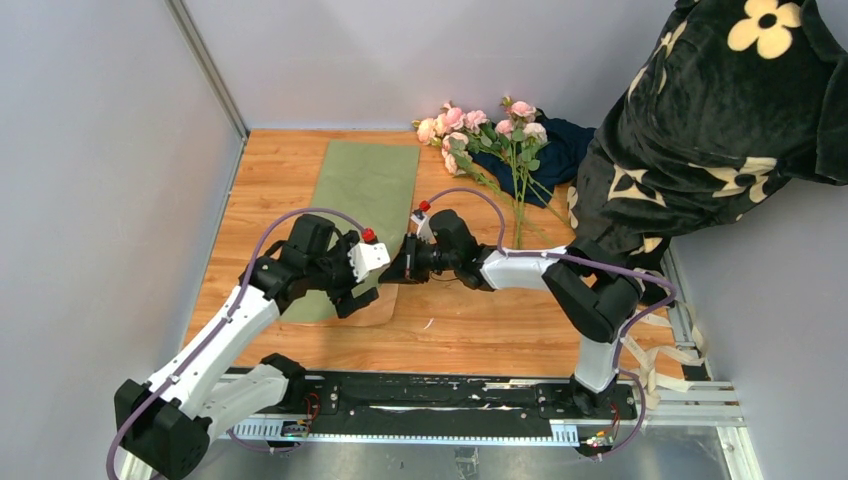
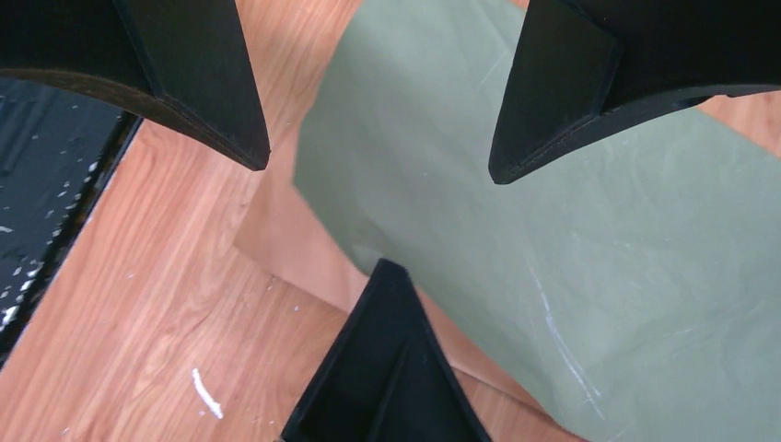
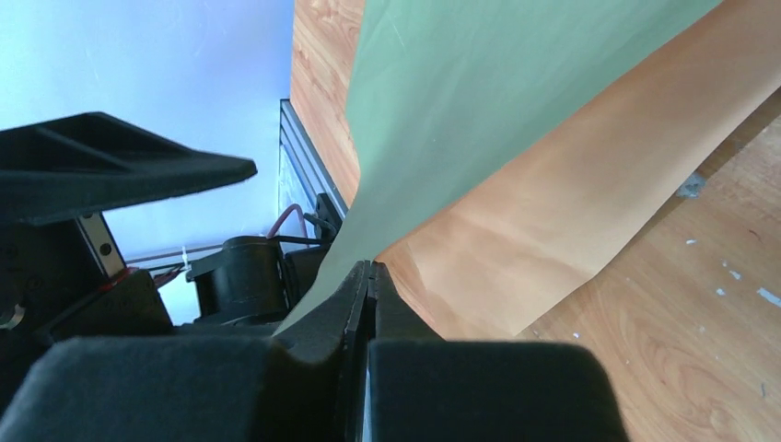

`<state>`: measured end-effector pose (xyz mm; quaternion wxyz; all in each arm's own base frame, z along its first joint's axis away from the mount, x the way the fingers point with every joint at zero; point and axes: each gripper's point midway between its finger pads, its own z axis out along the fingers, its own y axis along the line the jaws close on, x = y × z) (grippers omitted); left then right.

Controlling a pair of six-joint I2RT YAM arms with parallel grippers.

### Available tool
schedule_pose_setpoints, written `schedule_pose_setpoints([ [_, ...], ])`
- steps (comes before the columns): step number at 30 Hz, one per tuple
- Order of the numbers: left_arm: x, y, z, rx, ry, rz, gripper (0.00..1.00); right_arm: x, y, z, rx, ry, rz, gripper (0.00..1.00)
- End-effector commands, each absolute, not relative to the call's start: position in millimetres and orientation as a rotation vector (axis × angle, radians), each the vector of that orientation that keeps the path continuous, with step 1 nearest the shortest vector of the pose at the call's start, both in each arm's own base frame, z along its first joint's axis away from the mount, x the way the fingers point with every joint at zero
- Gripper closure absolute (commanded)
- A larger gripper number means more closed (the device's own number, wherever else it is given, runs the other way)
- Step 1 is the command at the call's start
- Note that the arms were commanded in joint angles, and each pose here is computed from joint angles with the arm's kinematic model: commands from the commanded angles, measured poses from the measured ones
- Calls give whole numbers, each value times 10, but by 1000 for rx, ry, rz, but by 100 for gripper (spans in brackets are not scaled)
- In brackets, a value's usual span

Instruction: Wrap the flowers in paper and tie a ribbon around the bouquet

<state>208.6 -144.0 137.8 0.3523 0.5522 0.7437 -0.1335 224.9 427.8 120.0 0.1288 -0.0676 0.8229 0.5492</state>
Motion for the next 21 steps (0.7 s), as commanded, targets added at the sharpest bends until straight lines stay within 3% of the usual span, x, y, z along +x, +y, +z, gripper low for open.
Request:
schedule_pose_setpoints([
  [1,1940,-1564,1293,1379,1982,-490,0,2312,4383,1175,-146,2382,1612,100],
  [8,1831,-1524,1364,1447,1925,-484,0,2427,4405,1244,-103,2360,1573,100],
  [16,2341,-1368,1131,1291,1994,-228,4,2427,4385,1399,-127,2325,1556,100],
  [17,2374,-1383,1149,1273,1995,-229,14,2425,4374,1395,-131,2327,1544,100],
  [18,2410,-1396,1193,1254,1993,-226,31,2422,4363,1385,-142,2330,1534,100],
  [20,2479,-1397,1305,1203,1992,-210,87,2411,4351,1400,-176,2320,1529,100],
  [21,2524,-1366,1360,1165,1993,-181,100,2396,4346,1413,-209,2314,1528,100],
])
